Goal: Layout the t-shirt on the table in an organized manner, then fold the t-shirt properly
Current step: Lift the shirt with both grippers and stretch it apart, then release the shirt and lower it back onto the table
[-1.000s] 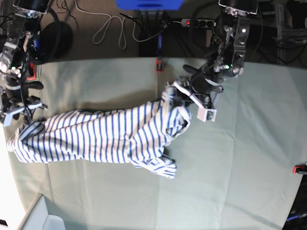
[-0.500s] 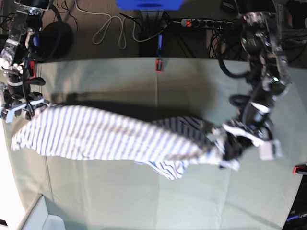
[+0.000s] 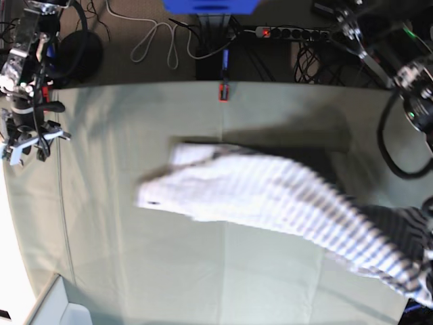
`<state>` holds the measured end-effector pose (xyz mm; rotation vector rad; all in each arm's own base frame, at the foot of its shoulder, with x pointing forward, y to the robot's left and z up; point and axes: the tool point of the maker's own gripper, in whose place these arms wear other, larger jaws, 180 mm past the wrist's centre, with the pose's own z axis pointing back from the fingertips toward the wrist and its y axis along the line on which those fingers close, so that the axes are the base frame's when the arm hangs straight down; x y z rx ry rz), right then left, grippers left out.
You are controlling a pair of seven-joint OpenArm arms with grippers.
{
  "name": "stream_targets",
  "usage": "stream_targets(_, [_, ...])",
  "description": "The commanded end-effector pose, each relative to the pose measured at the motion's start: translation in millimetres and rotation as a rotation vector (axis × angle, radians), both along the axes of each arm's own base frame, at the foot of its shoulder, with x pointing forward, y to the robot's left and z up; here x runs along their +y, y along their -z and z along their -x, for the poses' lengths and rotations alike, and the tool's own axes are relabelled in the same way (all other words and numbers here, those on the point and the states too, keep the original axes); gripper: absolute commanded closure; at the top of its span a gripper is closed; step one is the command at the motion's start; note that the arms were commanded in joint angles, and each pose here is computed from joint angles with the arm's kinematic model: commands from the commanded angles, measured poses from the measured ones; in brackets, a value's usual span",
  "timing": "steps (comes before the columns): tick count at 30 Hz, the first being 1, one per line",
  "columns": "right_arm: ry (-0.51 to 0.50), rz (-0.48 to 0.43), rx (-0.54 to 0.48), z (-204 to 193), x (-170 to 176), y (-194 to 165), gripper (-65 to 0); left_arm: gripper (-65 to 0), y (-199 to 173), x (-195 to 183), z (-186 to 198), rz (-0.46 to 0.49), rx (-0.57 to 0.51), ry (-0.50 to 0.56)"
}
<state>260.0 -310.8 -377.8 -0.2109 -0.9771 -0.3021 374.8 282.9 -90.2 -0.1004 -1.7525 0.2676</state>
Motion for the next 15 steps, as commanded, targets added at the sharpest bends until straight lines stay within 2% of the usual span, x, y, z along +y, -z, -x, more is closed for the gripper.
stream_targets(1, [-0.006,0.029,-0.052,-8.0,-5.0,-15.7,-26.6,0.0,-32.8,0.5,1.0,-0.027,-0.101,0.000])
stream_targets(4, [-0.005,0.029,-0.033,-1.1,-5.5,-11.0,-26.6,0.0,-61.8,3.3,-0.3,-0.049,-0.169,-0.005])
stream_targets(7, [-0.006,0.030,-0.021,3.8,-5.5,-8.0,-26.6,0.0,-72.0,0.4,-2.0,-0.049,-0.196,0.003])
stream_targets(11, [-0.006,0.028,0.007,14.2,-5.0,-0.8,-26.6,0.0,-46.3,-63.3,-22.0,-0.029,-0.134,0.169])
stream_targets(15, [0.000,0.019,0.030,25.2,-2.9,6.4,-26.6,0.0,-18.6,-153.4,-30.5,0.040,-0.081,0.374])
